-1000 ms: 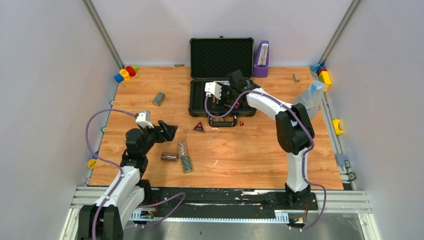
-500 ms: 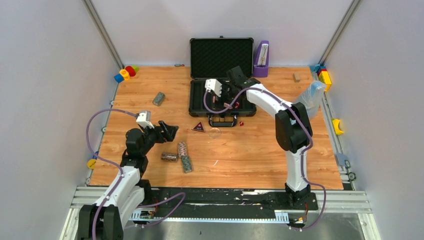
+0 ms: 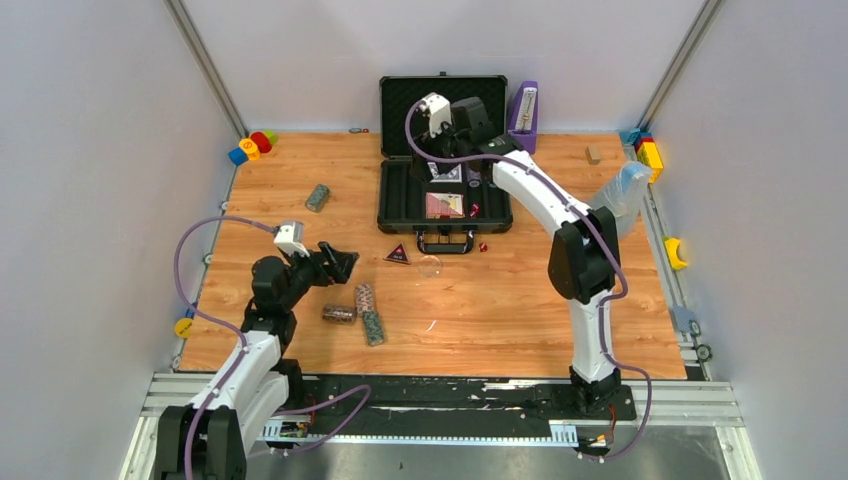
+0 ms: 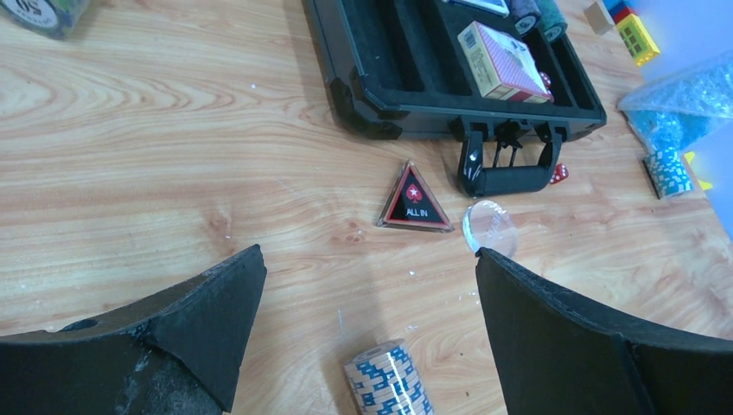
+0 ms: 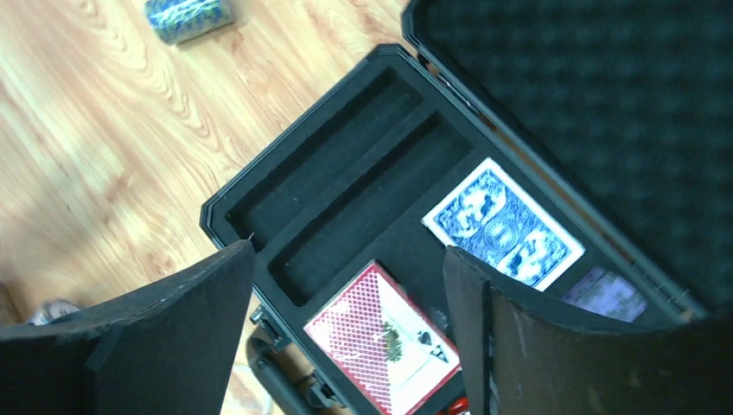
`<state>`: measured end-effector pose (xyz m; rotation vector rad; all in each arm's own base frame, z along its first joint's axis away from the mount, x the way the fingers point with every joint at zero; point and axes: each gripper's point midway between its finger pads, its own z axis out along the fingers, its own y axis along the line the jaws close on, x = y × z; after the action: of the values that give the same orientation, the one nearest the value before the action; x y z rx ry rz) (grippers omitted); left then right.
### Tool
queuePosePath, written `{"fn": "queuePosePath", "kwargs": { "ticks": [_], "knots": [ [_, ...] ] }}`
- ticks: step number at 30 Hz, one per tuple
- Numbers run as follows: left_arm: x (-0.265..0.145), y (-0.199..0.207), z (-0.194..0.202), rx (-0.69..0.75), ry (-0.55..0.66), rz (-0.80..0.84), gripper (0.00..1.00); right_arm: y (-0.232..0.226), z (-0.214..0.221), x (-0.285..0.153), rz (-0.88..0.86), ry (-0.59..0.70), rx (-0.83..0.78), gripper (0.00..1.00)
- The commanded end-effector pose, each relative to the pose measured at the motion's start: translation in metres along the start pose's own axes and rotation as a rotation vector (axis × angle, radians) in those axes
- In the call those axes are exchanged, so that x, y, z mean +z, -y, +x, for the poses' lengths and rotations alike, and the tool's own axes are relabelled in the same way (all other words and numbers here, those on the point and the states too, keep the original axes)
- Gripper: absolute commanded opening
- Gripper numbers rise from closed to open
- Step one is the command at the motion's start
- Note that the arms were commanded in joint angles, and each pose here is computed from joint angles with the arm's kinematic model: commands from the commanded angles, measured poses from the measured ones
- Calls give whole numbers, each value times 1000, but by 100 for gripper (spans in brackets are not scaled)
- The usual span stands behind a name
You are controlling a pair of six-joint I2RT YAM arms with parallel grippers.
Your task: Pack up texas hold em set
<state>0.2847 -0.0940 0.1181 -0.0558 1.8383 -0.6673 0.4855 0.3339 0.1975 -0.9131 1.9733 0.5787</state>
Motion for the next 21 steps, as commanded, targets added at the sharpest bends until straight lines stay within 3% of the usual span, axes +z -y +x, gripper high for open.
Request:
{"fn": "queuePosePath", "kwargs": {
  "ticks": [1,6,11,16,21],
  "knots": [
    [-3,9,-25,58,83,23,100,2,19,11,190,3,280,76],
    [-11,8,-29,69,114,5,100,17,26,16,401,-1,233,69],
    [-12,8,-31,69,131,1,100,20,44,17,458,-38,242,59],
    [-9,9,-28,64,113,17,100,24,69,16,501,-94,253,35],
    [-5,8,-27,57,99,16,100,25,90,11,527,-145,261,24]
  ]
}}
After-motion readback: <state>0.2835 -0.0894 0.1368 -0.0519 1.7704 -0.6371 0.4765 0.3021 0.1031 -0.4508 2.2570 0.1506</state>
